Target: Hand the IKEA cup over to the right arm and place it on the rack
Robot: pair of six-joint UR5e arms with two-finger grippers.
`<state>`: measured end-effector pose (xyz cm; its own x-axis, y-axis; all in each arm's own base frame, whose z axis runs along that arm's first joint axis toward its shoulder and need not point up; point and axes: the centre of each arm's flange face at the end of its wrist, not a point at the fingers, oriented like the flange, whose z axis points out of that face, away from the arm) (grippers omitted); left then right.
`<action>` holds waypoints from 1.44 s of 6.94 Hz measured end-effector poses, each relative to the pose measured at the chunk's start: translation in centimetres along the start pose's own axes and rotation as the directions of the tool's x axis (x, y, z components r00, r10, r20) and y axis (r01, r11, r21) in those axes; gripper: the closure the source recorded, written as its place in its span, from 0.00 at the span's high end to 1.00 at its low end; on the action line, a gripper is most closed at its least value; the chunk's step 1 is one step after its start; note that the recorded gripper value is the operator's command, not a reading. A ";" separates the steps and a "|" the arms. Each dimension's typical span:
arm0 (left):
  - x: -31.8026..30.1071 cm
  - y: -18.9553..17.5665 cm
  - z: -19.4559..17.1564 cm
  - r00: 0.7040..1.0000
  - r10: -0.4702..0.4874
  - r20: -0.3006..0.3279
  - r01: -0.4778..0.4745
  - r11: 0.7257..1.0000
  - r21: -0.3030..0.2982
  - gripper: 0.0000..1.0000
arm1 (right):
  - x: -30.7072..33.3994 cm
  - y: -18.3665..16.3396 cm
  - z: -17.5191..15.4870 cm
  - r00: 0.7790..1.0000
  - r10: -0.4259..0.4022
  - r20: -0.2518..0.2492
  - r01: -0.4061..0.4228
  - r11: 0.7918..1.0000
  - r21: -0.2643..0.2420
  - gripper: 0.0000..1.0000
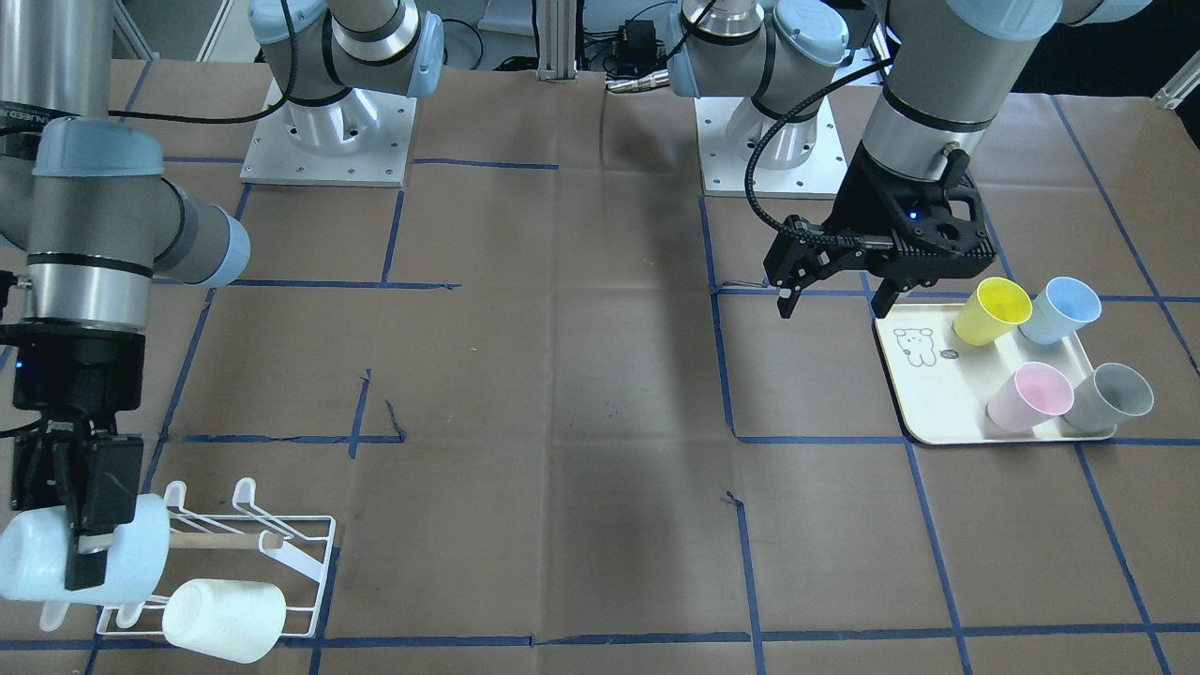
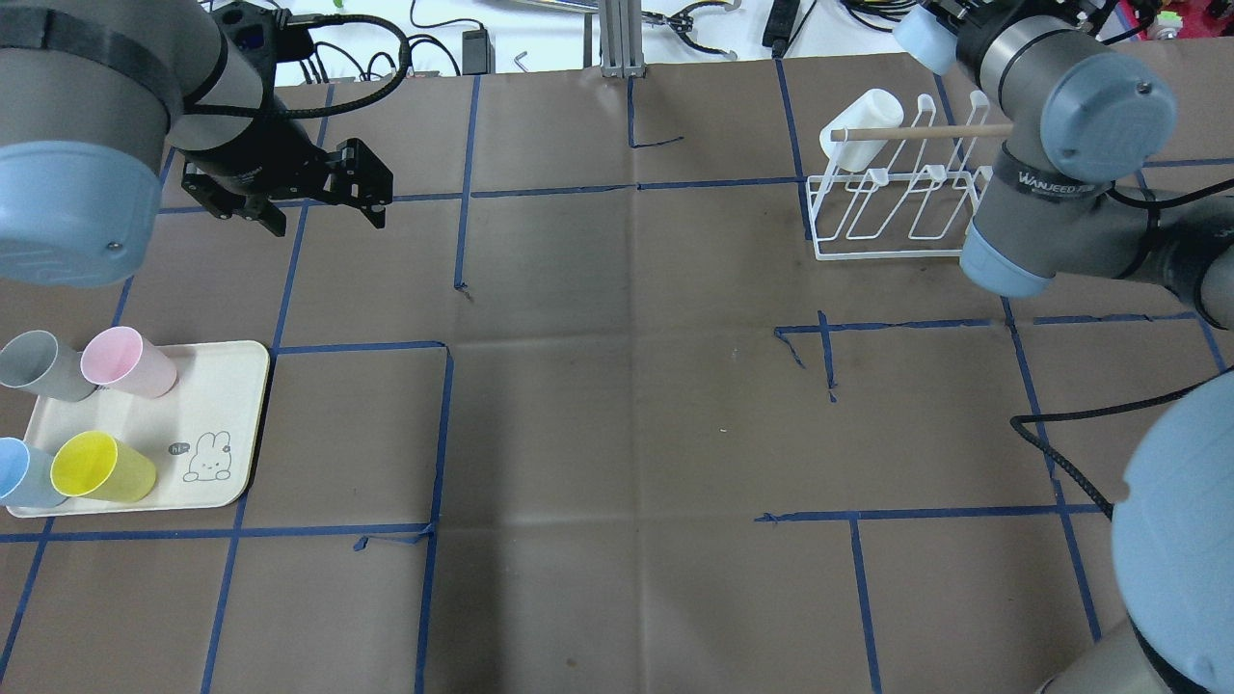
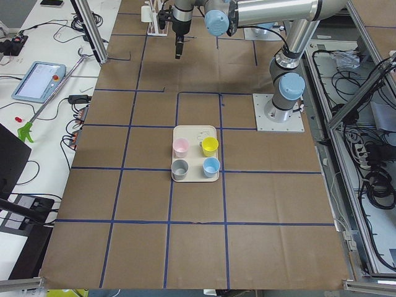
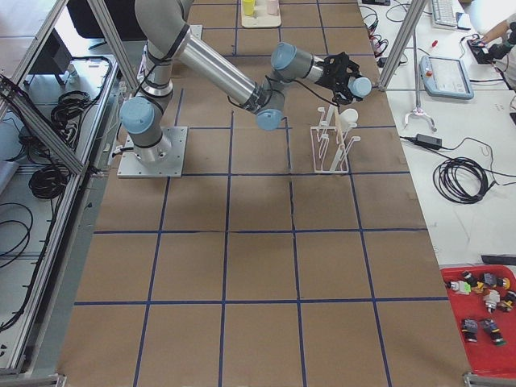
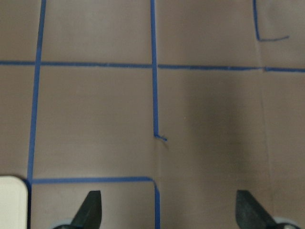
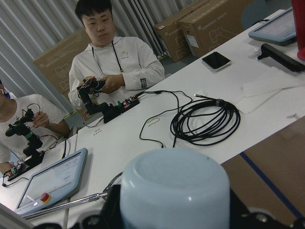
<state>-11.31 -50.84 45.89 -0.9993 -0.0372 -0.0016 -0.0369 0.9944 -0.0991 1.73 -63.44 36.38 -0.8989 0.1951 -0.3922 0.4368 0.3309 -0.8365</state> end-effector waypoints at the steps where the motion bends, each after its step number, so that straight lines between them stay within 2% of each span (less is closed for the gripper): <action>1: 0.2 0.3 0.0 1.000 0.001 0.010 0.000 0.999 -0.032 0.99 | 0.8 -1.1 1.6 0.993 -0.119 -0.003 0.119 0.992 0.035 0.09; 2: 0.3 0.4 0.1 1.000 0.001 0.011 -0.001 0.999 -0.041 0.99 | 1.9 -1.6 3.0 0.979 -0.205 -0.007 0.205 0.976 0.073 0.09; 4: 0.5 0.4 -0.2 1.000 0.002 0.004 -0.002 0.999 -0.035 0.99 | 4.9 -0.7 4.9 0.958 -0.287 -0.030 0.288 0.950 0.117 0.09; 10: 0.5 0.4 -0.1 1.000 0.002 0.000 -0.002 1.000 -0.027 0.99 | 8.7 3.3 5.6 0.948 -0.312 -0.066 0.315 0.949 0.030 0.11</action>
<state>-11.84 -50.49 45.98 -0.9994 -0.0350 -0.0016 -0.0348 0.9968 -0.0726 -4.85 -65.83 28.09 -0.9861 0.1427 -0.0852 0.1305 0.3474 -0.9286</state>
